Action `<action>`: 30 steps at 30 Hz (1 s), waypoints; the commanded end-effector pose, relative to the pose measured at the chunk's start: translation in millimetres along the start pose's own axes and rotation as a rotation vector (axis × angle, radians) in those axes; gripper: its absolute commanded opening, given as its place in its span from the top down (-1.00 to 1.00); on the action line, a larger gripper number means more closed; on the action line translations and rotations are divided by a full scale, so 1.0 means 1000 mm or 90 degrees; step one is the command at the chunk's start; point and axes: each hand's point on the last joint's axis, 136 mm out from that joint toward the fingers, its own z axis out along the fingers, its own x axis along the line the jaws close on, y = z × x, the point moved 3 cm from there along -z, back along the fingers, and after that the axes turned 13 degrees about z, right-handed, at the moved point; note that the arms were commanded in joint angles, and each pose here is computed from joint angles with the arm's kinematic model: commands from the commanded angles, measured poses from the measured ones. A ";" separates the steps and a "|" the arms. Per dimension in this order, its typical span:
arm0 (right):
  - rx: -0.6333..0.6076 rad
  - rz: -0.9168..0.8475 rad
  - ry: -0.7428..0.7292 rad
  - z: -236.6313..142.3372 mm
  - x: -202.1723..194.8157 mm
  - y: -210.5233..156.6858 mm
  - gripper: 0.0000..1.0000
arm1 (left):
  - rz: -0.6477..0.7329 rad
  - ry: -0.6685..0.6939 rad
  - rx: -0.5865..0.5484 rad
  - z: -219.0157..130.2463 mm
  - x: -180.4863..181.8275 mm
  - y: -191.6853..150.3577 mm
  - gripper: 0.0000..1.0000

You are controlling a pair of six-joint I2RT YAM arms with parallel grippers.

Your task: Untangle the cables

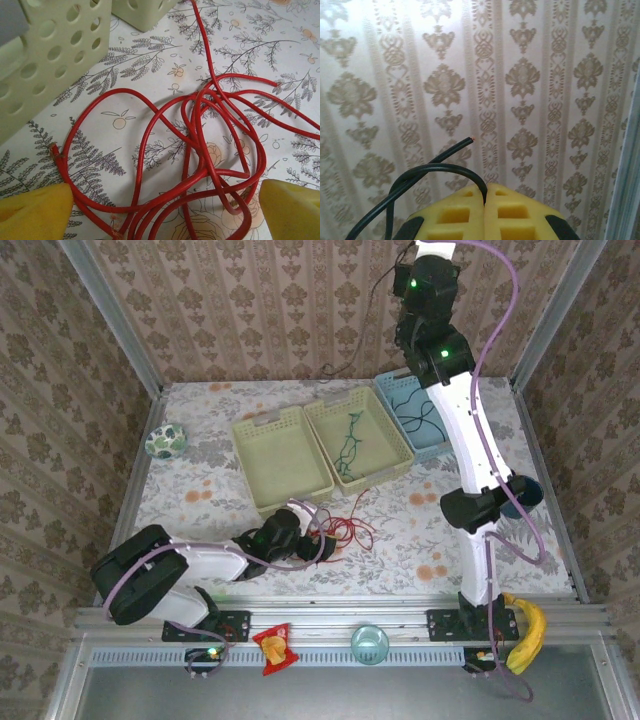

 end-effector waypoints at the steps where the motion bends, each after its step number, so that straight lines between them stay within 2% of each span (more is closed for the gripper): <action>1: -0.092 0.053 -0.024 -0.001 -0.015 0.044 1.00 | -0.007 -0.013 -0.001 0.004 -0.003 0.007 -0.93; 3: -0.085 0.060 -0.026 0.006 -0.024 0.042 1.00 | -0.005 -0.015 0.001 0.005 -0.004 0.007 -0.93; 5: -0.046 0.072 -0.032 0.014 -0.034 0.028 1.00 | -0.004 -0.015 0.001 0.007 -0.004 0.008 -0.93; 8: 0.012 0.044 0.021 0.016 -0.021 0.006 1.00 | -0.002 -0.019 0.001 0.009 -0.005 0.008 -0.93; 11: 0.005 -0.006 0.025 0.009 -0.008 0.001 1.00 | 0.003 -0.026 0.004 0.011 -0.007 0.009 -0.93; 20: -0.023 -0.046 0.011 0.009 0.004 -0.005 0.94 | 0.011 -0.031 0.002 0.011 -0.009 0.011 -0.93; 22: -0.019 -0.069 0.015 0.008 0.011 -0.014 1.00 | 0.012 -0.032 0.001 0.011 -0.009 0.010 -0.93; 27: 0.021 -0.091 -0.016 0.019 0.008 -0.050 1.00 | 0.011 -0.030 0.002 0.011 -0.009 0.009 -0.93; 30: 0.014 -0.085 -0.030 0.025 0.005 -0.056 1.00 | 0.010 -0.027 0.004 0.011 -0.008 0.007 -0.93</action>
